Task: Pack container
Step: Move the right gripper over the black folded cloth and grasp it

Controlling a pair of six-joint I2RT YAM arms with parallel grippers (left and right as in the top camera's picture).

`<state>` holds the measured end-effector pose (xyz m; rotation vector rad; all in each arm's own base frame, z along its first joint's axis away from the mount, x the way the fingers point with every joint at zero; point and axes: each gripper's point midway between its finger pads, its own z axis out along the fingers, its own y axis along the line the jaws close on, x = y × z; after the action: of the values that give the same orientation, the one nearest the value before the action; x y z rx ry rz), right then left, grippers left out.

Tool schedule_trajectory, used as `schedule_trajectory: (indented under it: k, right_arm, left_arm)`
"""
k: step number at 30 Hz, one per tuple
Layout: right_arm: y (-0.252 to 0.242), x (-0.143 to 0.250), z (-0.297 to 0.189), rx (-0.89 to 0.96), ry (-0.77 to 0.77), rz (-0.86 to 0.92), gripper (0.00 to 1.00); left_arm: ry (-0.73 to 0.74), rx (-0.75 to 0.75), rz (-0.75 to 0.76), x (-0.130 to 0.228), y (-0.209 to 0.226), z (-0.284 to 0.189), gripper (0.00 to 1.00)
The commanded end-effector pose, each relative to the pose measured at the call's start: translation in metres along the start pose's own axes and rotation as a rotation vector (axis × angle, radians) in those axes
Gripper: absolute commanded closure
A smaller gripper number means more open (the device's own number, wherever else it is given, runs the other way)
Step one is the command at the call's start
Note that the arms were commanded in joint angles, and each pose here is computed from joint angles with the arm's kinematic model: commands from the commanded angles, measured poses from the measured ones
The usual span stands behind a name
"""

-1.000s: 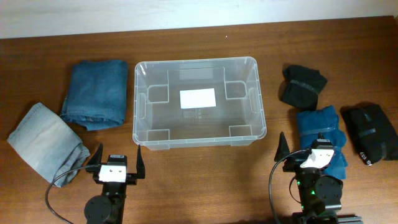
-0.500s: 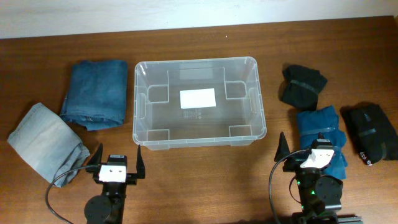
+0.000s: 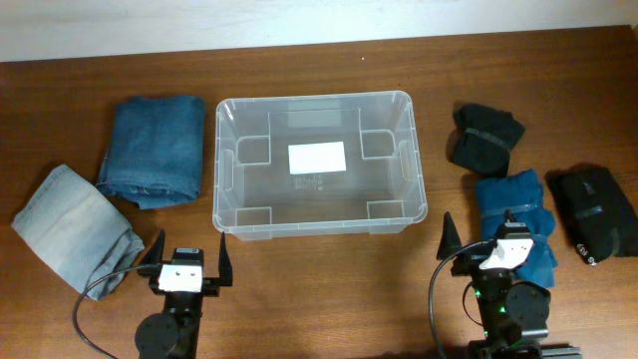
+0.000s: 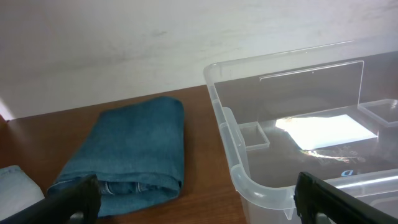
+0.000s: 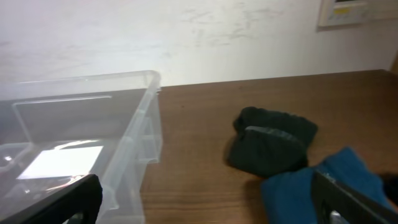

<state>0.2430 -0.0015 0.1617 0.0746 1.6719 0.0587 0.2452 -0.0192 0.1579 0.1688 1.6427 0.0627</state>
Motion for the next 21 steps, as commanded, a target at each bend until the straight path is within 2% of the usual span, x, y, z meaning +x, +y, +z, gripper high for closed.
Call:
schedule_trajectory:
  k: [1, 5, 8, 12, 15, 21]
  right_arm:
    - [0.010, -0.032, -0.009, -0.049, -0.051, 0.010, 0.02]
    - [0.013, -0.092, -0.027, -0.043, -0.126, 0.009, 0.02]
    - [0.013, -0.138, -0.031, -0.020, -0.079, 0.011, 0.02]
    - [0.013, -0.177, -0.018, 0.017, 0.111, 0.013, 0.02]
    - [-0.007, -0.212, 0.006, 0.166, 0.405, -0.007, 0.01]
    - [-0.049, -0.216, 0.043, 0.287, 0.726, 0.023, 0.02]
  left_arm:
    - [-0.004, 0.008, 0.020, 0.001, -0.002, 0.000, 0.01]
    - [-0.004, 0.008, 0.020, 0.001, -0.002, 0.000, 0.01]
    - [-0.004, 0.008, 0.020, 0.001, -0.002, 0.000, 0.01]
    - [-0.004, 0.008, 0.020, 0.001, -0.002, 0.000, 0.01]
    - [-0.004, 0.008, 0.020, 0.001, -0.002, 0.000, 0.01]
    - [-0.004, 0.008, 0.020, 0.001, -0.002, 0.000, 0.01]
